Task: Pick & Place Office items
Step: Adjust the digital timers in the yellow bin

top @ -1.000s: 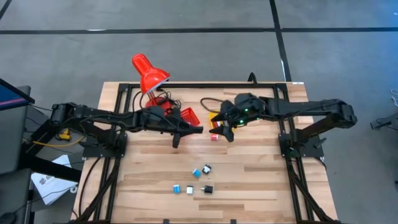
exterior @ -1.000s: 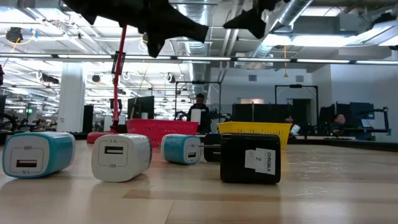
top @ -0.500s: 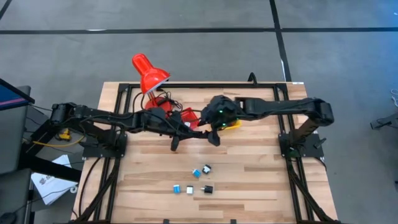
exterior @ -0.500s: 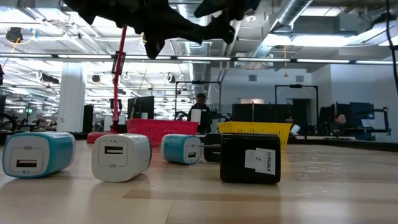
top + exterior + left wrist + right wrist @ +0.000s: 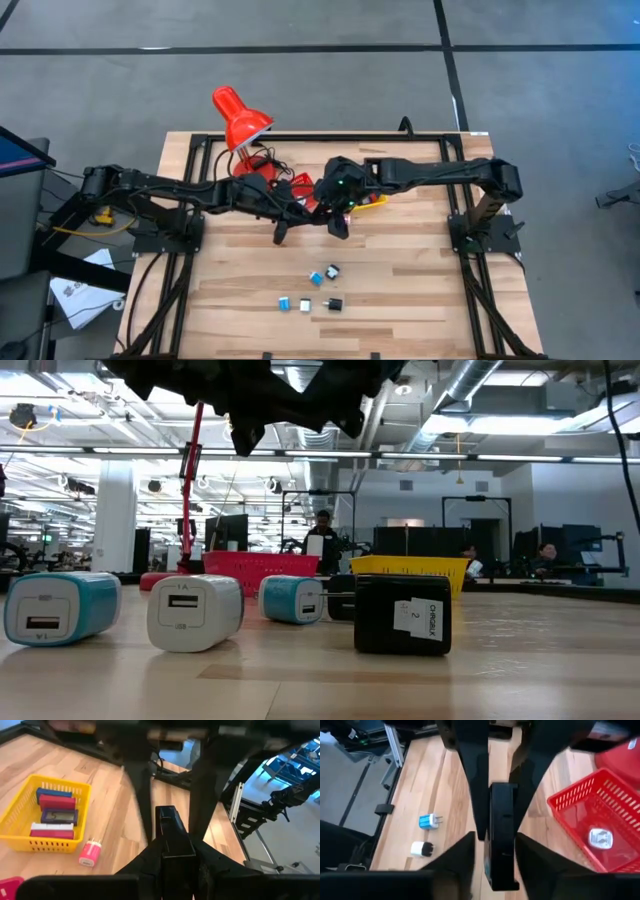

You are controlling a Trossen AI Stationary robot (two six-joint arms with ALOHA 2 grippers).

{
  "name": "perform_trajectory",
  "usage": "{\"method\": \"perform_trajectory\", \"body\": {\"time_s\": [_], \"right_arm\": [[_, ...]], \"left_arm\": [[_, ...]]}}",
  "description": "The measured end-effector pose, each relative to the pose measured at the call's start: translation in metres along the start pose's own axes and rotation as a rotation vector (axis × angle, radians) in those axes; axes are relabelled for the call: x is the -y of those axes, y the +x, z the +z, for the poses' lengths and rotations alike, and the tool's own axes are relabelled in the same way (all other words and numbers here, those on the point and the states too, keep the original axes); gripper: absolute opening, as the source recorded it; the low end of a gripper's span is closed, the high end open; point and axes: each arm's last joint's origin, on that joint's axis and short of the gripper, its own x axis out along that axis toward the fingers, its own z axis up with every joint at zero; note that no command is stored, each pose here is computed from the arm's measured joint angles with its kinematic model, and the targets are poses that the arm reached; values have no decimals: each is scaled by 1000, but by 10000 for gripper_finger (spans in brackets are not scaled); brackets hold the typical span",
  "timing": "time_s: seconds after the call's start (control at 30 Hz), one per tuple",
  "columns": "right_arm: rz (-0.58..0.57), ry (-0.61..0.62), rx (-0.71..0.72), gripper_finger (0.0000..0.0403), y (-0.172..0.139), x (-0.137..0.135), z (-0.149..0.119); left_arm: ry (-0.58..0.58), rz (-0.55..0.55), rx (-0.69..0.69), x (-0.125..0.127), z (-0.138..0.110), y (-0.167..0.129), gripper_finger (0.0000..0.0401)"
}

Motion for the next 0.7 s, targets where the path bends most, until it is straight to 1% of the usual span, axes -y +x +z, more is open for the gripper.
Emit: {"method": "perform_trajectory", "body": {"time_s": [0.13,0.2,0.43,0.6,0.7], "right_arm": [[6,-8,-5,69,-1,1,0],[22,-21,-13,48,-1,0,-1],[16,-11,-23,46,-1,2,-2],[13,28,-30,48,-2,3,-2],[10,59,-48,48,-3,2,-4]], "left_arm": [[3,-6,-7,0,-1,0,54],[6,-9,-6,1,0,0,53],[13,6,0,0,0,0,84],[29,9,1,0,0,0,95],[27,14,4,-1,1,-1,114]]}}
